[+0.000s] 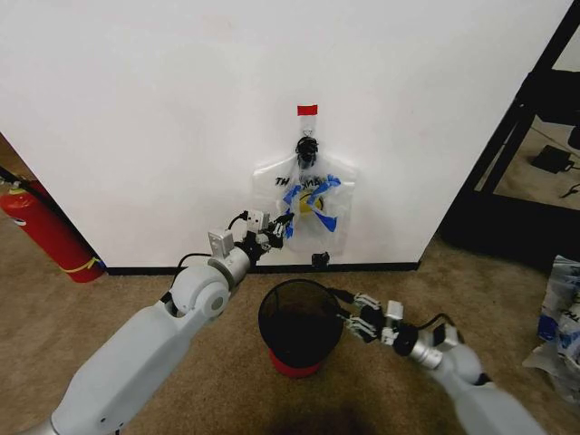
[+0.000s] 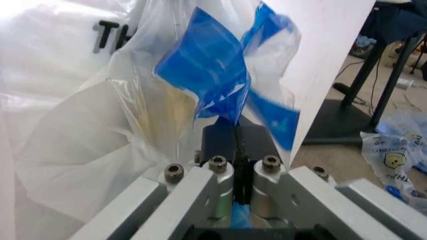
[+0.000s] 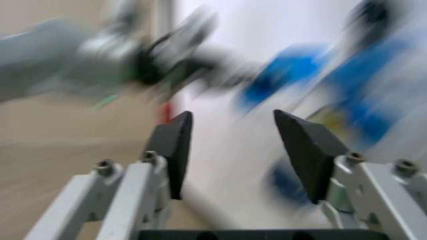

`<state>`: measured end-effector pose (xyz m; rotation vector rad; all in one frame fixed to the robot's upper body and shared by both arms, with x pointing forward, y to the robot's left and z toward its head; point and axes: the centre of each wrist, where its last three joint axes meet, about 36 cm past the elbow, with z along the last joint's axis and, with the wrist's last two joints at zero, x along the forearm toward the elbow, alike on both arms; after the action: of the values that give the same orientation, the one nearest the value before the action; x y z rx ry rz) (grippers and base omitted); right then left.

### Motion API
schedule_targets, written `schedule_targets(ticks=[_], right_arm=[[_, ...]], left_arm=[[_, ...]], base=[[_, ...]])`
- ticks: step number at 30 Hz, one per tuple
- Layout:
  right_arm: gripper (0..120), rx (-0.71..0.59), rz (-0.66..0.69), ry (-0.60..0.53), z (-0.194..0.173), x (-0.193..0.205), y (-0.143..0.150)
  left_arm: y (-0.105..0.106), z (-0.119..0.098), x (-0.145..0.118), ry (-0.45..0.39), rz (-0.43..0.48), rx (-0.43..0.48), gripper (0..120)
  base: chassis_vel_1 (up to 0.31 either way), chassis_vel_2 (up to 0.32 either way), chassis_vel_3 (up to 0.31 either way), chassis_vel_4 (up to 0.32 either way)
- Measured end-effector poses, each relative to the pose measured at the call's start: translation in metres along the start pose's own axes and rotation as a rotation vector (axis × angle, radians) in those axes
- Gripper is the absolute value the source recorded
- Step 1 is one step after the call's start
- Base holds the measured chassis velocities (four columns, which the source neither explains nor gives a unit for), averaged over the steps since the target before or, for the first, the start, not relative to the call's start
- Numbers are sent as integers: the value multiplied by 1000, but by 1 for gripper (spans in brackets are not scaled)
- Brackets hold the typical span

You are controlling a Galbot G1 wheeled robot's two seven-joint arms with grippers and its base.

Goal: Pick up the garbage bag from the wall and place it over the trash bin.

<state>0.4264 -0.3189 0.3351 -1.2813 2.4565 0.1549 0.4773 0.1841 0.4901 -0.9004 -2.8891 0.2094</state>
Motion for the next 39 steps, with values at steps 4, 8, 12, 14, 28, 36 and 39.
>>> schedule_targets(ticks=[4,8,12,14,28,36,39], right_arm=[[66,39,182,-68,-8,-38,15],[83,159,158,12,-9,-64,12],[95,272,118,92,-6,-71,-8],[98,350,97,133,-7,-76,-25],[67,476,69,236,-33,-128,-66],[40,513,75,377,-51,-115,-76],[26,521,80,387,-59,-108,-80]], left_arm=[[-1,2,-3,4,1,4,0],[-2,5,-7,9,4,7,0],[-2,6,-7,12,4,9,0],[-2,7,-6,15,4,9,0],[3,9,-1,22,-4,3,0],[5,8,0,21,-8,-1,0],[5,10,1,24,-9,1,0]], base=[[0,0,0,0],[0,0,0,0],[0,0,0,0],[0,0,0,0],[0,0,0,0],[0,0,0,0],[0,0,0,0]])
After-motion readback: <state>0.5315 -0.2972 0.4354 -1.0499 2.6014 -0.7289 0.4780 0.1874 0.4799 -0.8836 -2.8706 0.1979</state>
